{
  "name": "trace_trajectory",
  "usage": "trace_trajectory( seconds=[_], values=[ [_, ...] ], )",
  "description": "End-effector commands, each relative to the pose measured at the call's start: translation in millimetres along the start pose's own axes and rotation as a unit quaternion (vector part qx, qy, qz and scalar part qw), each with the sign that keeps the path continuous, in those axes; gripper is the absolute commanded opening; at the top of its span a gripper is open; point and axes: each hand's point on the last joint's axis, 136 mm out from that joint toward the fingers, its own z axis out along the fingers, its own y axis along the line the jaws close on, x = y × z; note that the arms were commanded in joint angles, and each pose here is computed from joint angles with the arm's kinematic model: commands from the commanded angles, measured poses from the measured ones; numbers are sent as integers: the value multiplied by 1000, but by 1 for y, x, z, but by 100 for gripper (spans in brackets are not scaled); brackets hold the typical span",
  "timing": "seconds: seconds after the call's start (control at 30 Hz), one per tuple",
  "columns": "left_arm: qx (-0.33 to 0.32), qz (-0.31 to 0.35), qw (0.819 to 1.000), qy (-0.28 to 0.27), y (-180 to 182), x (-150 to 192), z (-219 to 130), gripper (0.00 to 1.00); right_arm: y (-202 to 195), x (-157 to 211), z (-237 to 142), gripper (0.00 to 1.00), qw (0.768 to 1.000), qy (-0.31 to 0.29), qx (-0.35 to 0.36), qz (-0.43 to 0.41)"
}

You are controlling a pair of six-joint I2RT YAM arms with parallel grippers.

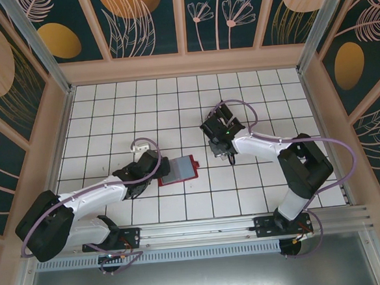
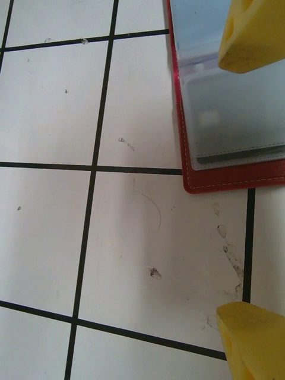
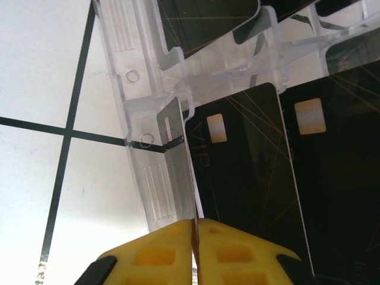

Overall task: Put the credit cards into the card holder
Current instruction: Pick up the credit card from the storage box, then insert the credit card into the card slot.

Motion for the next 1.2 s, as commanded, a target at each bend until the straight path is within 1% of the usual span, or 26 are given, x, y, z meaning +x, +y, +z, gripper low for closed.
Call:
trace_trajectory(
  seconds=[0.0, 0.07, 0.2, 0.37, 0.5, 0.67, 0.77, 0.9, 0.97, 1.17],
  values=[
    [4, 7, 1000, 0, -2, 0, 2, 99, -1, -3, 3, 3, 1000, 4, 1, -6],
    [6, 8, 1000, 1, -2, 0, 3, 99, 1, -5, 1, 0, 1000, 3, -3, -8],
    [6, 11, 1000, 1, -3, -1, 3, 98, 4, -14, -7, 0, 1000, -5, -14, -7],
    [3, 11, 1000, 2, -3, -1, 4, 98, 6, -35, -33, 0, 999, -34, -35, 7],
    [-5, 11, 1000, -3, -1, -5, 2, 98, 15, -54, -67, 0, 994, -73, -77, 30],
    [-13, 16, 1000, -3, 4, -7, 0, 98, 48, -58, -97, 0, 983, -100, -146, 45],
    [-15, 15, 1000, 1, 6, -6, -2, 99, 75, -55, -111, 0, 971, -112, -202, 61],
    [-14, 13, 1000, 7, 8, -3, -6, 99, 119, -45, -122, 0, 938, -123, -308, 98],
    [-11, 11, 1000, 10, 9, -1, -8, 98, 135, -37, -121, 0, 925, -120, -342, 113],
    [-12, 14, 1000, 23, 14, 5, -11, 98, 163, -15, -103, 0, 907, -103, -385, 138]
  ],
)
